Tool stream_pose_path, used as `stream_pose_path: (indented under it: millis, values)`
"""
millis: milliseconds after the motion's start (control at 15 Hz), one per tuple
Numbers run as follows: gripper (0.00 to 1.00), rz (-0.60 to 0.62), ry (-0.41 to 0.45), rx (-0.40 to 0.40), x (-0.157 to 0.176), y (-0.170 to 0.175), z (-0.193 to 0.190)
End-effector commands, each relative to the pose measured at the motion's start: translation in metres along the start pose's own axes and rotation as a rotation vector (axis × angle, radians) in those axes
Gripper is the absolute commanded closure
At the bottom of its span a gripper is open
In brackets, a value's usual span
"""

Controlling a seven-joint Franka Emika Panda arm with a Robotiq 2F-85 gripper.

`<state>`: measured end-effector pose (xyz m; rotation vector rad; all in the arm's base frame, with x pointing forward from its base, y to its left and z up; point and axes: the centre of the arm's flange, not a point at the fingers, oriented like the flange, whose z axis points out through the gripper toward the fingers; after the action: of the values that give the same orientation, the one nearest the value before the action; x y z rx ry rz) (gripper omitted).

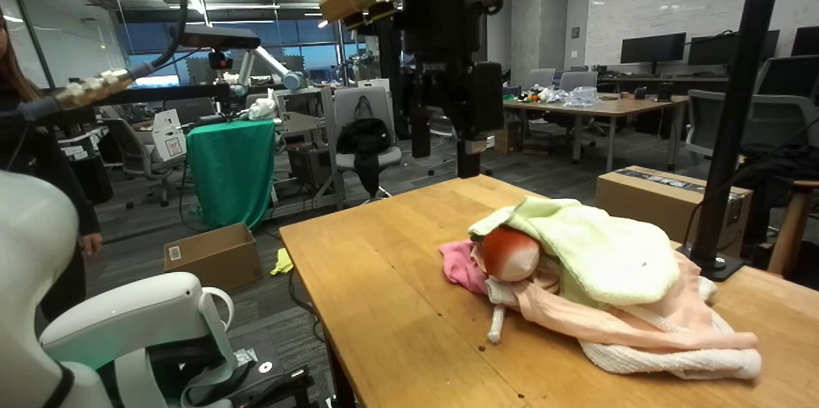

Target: Pick up the cloths and put them around the table.

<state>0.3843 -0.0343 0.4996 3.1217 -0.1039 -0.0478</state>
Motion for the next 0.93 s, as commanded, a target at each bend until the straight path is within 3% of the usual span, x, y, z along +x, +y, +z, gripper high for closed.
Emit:
stream_pose_path:
  millis: [0, 400, 867]
  values:
    - [0.00, -0.064, -0.040, -0.049, 0.030, -0.012, -0.018]
    - [0.00, -0.163, -0.052, -0.103, 0.077, -0.041, -0.026]
    - [0.00, -0.280, 0.030, -0.204, 0.145, -0.086, 0.007]
